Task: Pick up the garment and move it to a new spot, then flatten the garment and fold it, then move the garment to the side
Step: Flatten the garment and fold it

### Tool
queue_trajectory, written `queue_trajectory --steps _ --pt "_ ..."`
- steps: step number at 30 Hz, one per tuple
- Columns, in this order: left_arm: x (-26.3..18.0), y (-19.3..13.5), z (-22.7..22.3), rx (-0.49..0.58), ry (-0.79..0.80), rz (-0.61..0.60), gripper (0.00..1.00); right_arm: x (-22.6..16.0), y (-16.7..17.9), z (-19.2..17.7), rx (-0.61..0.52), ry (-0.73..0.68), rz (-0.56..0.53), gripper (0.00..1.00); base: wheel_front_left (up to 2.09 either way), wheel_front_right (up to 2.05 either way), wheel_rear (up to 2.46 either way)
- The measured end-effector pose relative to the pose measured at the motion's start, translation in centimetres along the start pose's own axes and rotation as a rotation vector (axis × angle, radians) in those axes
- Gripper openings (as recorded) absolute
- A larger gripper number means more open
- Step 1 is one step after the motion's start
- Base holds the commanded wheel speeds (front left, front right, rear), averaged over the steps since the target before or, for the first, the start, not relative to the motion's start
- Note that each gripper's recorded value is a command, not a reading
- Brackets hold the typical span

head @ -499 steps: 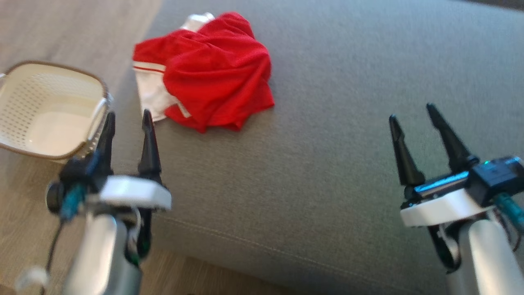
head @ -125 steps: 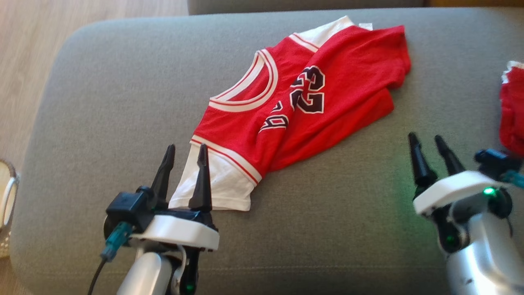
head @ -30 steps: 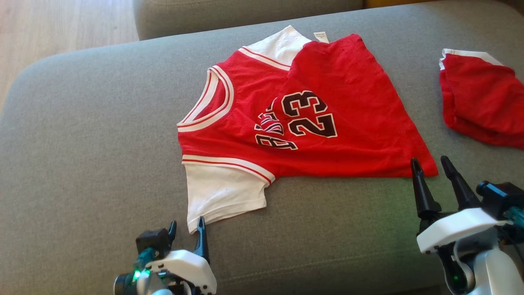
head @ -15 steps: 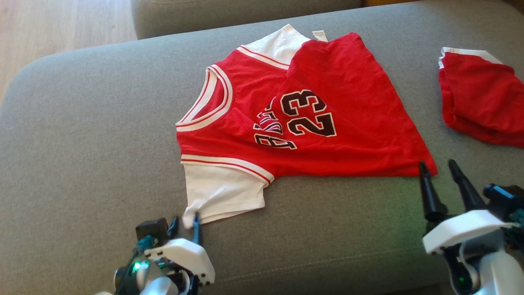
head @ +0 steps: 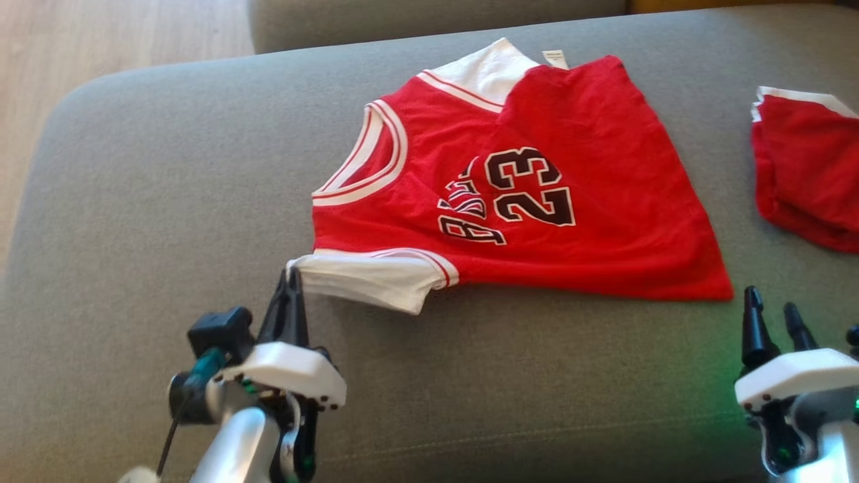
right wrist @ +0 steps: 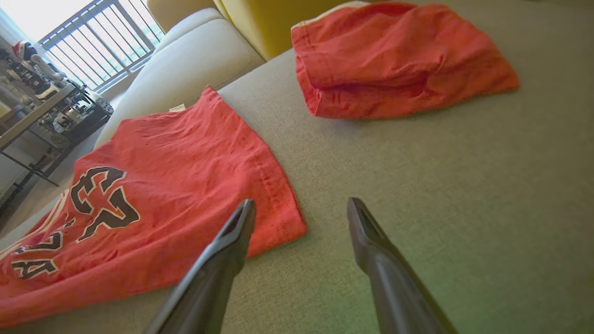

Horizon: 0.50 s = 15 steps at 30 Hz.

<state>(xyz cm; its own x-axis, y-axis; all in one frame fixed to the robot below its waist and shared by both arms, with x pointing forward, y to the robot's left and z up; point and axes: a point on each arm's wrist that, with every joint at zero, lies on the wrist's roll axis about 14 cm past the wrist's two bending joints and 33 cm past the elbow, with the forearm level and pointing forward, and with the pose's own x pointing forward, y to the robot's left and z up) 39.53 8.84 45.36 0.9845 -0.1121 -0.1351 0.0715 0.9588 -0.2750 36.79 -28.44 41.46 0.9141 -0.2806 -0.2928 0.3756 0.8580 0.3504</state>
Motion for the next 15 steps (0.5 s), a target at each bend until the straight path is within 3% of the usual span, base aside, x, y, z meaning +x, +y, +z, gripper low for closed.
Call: queue_trajectory --steps 6,15 --pt "-1.9 1.3 -0.4 0.014 -0.004 0.021 0.0 1.5 1.0 -2.7 0.14 0.075 -0.025 1.0 0.0 0.0 0.0" --pt "-2.3 1.3 -1.0 0.017 0.012 0.007 0.0 2.7 3.0 -5.7 0.159 0.147 -0.024 1.0 0.0 0.0 0.0"
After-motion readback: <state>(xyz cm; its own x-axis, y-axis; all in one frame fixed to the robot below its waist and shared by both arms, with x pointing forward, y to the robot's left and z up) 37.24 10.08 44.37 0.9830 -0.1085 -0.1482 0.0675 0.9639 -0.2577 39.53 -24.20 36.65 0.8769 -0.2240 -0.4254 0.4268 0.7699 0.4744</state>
